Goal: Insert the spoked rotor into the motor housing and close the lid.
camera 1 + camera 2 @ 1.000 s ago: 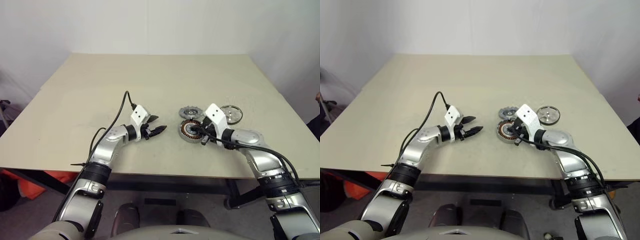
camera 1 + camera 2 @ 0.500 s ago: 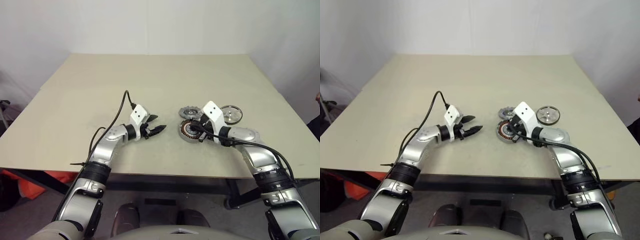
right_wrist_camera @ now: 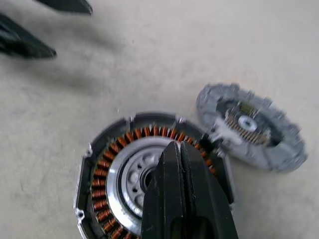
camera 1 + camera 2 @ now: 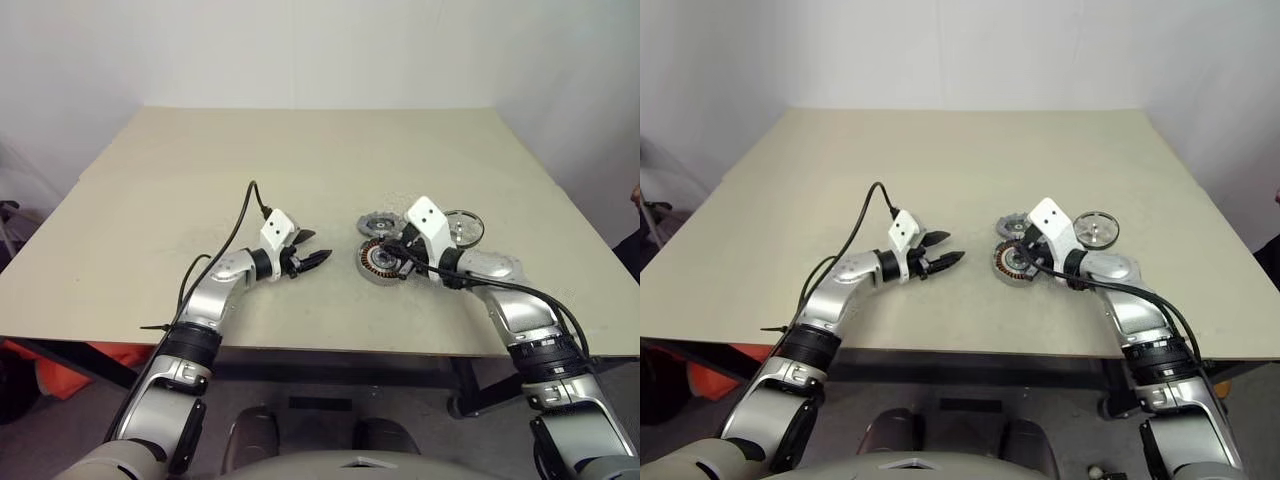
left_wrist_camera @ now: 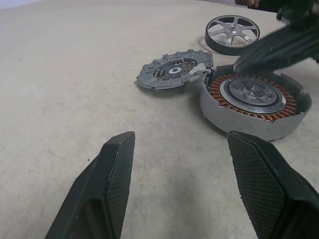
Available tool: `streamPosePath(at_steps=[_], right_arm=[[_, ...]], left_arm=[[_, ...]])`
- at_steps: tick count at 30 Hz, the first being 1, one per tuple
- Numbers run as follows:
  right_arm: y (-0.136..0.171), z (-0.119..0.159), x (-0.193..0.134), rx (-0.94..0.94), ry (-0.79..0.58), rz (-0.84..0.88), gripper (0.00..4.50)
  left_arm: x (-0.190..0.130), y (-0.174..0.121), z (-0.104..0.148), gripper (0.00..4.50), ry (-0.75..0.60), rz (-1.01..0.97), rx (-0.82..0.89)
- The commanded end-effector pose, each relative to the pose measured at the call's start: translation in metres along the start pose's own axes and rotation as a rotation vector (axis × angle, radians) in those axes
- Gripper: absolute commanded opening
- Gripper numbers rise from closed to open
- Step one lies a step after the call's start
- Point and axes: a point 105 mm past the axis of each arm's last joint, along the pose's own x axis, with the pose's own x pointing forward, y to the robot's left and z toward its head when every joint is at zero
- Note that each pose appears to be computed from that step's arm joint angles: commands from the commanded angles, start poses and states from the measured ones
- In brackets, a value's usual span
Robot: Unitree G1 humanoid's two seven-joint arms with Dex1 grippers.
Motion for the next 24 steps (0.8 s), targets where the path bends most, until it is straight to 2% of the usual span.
streamPosePath(at_steps=[1, 6, 11, 20, 24], right_arm=[[-0.002, 0.014, -0.006, -0.034, -0.042, -0.002, 0.03], [0.003, 0.003, -0.003, -0.010, -0.016, 0.015, 0.03], [0.010, -0.020, 0.015, 0.025, 0.046, 0.016, 0.03], [-0.002, -0.004, 0.004, -0.017, 0.001, -0.015, 0.03], [-0.004, 0.011, -0.005, -0.117, -0.019, -0.007, 0.03]], left_arm=[[0.002, 0.002, 0.016, 3.11, -0.041, -0.003, 0.046], [0.001, 0.003, 0.015, 3.11, -0.039, -0.001, 0.048], [0.002, 0.003, 0.016, 3.11, -0.038, -0.002, 0.052], [0.000, 0.004, 0.014, 3.11, -0.033, 0.001, 0.051], [0.002, 0.003, 0.014, 3.11, -0.035, -0.001, 0.051]])
